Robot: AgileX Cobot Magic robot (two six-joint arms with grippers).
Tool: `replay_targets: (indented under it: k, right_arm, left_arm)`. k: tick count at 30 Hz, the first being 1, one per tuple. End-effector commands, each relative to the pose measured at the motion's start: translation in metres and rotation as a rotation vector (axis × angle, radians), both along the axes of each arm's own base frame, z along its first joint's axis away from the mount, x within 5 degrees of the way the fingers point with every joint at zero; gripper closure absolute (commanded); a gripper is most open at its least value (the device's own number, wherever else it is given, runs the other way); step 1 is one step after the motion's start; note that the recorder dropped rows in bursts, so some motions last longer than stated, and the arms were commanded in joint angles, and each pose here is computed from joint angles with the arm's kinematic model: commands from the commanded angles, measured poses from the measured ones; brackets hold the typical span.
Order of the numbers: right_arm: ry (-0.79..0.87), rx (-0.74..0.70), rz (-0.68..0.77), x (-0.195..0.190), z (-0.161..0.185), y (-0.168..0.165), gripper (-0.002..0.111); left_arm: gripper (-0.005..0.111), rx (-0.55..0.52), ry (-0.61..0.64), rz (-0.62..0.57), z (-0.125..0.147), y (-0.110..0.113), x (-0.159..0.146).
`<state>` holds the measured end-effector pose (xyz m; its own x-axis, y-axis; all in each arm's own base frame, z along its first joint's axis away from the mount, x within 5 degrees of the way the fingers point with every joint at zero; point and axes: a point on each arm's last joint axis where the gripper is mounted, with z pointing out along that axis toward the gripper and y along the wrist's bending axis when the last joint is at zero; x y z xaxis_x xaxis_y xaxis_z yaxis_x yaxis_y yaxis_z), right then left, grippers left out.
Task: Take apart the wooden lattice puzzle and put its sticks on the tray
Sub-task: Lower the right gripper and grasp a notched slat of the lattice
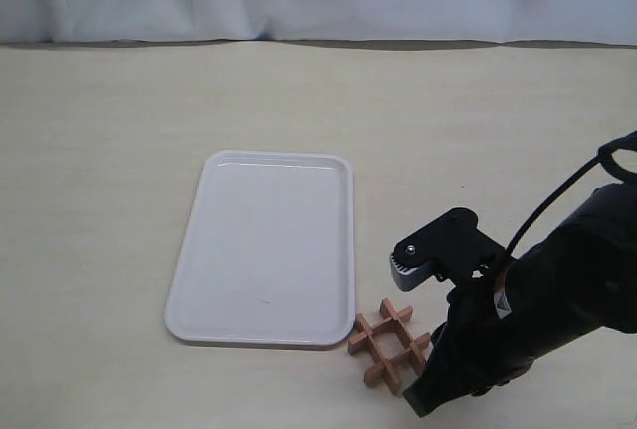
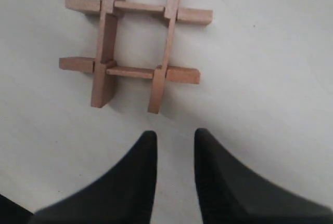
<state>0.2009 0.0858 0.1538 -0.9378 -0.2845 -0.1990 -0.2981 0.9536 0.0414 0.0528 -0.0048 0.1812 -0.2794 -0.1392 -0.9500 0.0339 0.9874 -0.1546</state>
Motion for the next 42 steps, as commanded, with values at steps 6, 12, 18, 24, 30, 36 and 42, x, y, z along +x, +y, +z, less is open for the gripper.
replay_targets:
  k: [6, 12, 18, 24, 30, 36, 42]
  right_arm:
    - [0.072, 0.017, -0.017, -0.007, 0.0, 0.002, 0.068]
    - [0.071, 0.029, -0.032, -0.005, -0.008, 0.003, 0.068]
    - [0.064, 0.026, -0.037, -0.003, -0.019, 0.004, 0.068]
    - [0.035, 0.048, -0.054, 0.0, -0.019, 0.005, 0.068]
    - [0.007, 0.079, -0.083, 0.003, -0.018, 0.008, 0.068]
    - [0.004, 0.079, -0.084, 0.003, -0.019, 0.007, 0.068]
    - [-0.02, 0.085, -0.086, 0.004, -0.02, 0.007, 0.069]
  left_arm:
    - [0.107, -0.01, -0.008, 0.001, 0.0, 0.0, 0.0]
    - [0.107, -0.01, -0.008, 0.001, 0.0, 0.0, 0.0]
    - [0.107, -0.01, -0.008, 0.001, 0.0, 0.0, 0.0]
    - [0.107, -0.009, -0.008, 0.001, 0.0, 0.0, 0.0]
    - [0.107, -0.009, -0.008, 0.001, 0.0, 0.0, 0.0]
    - [0.107, -0.009, -0.008, 0.001, 0.0, 0.0, 0.0]
    - [0.107, -0.009, -0.008, 0.001, 0.0, 0.0, 0.0]
